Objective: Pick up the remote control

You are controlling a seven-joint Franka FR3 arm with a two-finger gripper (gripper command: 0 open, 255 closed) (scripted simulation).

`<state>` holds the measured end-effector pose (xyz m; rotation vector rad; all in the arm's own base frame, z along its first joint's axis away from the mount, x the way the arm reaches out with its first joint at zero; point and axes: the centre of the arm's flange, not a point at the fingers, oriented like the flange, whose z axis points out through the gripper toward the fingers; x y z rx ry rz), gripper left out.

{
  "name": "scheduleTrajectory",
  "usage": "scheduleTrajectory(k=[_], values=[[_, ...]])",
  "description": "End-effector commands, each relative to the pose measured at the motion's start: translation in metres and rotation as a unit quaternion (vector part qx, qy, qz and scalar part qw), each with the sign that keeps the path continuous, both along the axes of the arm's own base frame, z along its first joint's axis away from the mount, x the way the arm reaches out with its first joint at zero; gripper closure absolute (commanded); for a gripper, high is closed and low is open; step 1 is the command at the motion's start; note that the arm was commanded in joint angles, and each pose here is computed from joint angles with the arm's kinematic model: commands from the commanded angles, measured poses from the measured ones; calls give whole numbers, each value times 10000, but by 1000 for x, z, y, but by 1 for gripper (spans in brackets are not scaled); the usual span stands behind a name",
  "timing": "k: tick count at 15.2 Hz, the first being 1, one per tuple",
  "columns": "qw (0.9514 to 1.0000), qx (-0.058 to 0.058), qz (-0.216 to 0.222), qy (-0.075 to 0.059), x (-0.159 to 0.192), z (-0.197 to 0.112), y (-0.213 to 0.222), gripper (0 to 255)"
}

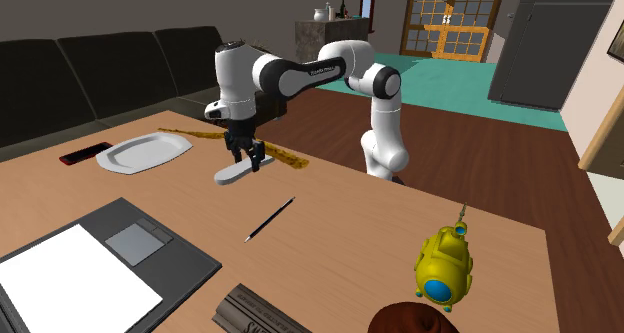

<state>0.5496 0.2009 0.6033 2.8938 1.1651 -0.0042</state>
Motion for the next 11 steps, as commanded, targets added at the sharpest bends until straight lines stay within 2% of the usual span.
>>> scheduleTrajectory(k=[1, 9, 11], values=[[10000, 0, -1, -2, 0, 12, -1, 255], [10000, 0, -1, -2, 0, 54, -1, 255], [10000, 0, -1, -2, 0, 55, -1, 255]])
